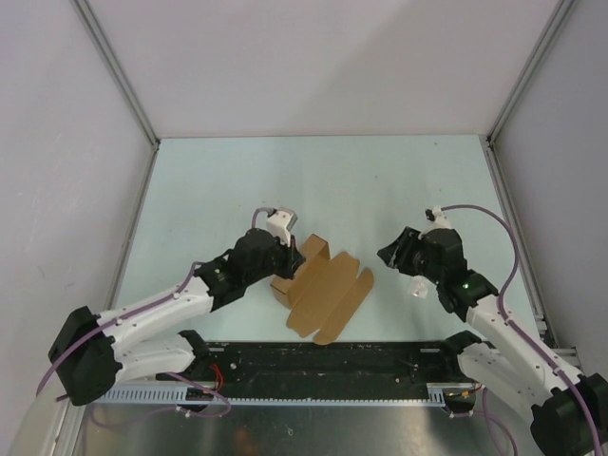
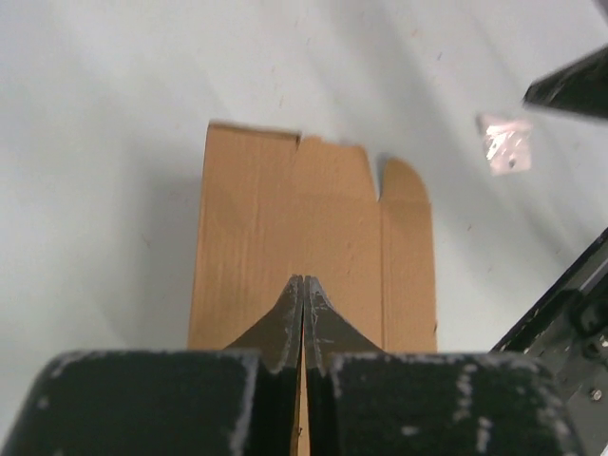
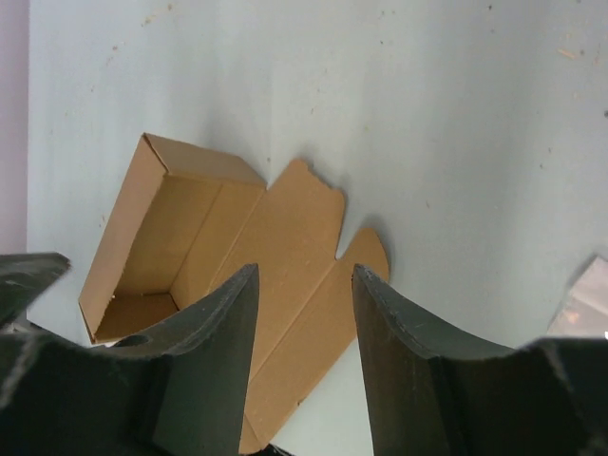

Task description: Fold the paper box

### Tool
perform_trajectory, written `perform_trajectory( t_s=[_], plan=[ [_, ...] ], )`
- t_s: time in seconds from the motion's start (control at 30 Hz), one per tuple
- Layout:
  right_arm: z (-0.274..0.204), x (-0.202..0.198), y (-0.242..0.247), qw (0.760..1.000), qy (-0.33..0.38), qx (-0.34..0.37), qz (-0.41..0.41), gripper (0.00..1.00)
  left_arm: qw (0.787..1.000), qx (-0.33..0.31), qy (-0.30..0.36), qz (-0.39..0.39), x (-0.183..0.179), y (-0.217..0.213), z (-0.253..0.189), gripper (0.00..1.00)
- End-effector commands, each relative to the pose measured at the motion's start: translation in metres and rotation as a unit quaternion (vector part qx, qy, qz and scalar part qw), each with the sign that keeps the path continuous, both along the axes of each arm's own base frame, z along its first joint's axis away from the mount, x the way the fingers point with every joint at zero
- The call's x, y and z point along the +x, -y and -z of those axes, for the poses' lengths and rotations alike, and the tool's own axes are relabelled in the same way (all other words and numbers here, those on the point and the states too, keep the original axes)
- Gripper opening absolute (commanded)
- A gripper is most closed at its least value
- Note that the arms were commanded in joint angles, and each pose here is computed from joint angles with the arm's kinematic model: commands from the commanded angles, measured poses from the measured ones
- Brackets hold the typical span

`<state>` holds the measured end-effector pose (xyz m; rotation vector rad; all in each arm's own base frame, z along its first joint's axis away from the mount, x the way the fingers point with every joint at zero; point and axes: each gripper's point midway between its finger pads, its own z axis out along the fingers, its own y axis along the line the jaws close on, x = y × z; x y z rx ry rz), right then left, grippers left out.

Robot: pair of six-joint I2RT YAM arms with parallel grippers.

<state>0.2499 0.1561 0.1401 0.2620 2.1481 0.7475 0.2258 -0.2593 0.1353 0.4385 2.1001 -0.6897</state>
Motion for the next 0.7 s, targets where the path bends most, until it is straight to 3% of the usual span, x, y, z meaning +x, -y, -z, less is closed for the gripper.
perform_trajectory(
  t_s=[0.0,0.1,0.13,0.27,0.3,0.5,0.67],
  plan=[
    [-0.002,-0.014,0.006,1.000,-0.016,-0.002,0.007,0.49,0.999,-0.025,0.034,0.016,0.005,0.012,-0.048,0.03],
    [-0.004,-0.016,0.008,1.000,-0.010,-0.004,0.008,0.50,0.999,0.018,0.038,0.016,0.005,0.015,-0.044,0.23],
    [-0.004,-0.017,0.009,1.000,-0.008,-0.005,0.008,0.50,0.998,0.052,0.034,0.029,-0.002,0.018,-0.032,0.34],
    [-0.004,-0.019,0.004,1.000,-0.008,-0.001,-0.007,0.51,0.990,0.128,0.046,0.035,-0.004,0.021,-0.024,0.47],
    [-0.003,-0.019,0.003,1.000,-0.012,-0.002,-0.010,0.51,0.987,0.150,0.053,0.033,-0.002,0.019,-0.021,0.56],
    [-0.003,-0.020,-0.001,1.000,-0.011,-0.002,-0.025,0.51,0.955,0.288,0.062,0.019,0.003,0.007,0.005,0.61],
    [-0.001,-0.023,-0.001,0.999,-0.009,-0.007,-0.037,0.51,0.939,0.333,0.083,0.012,0.011,0.009,0.005,0.62]
  ],
)
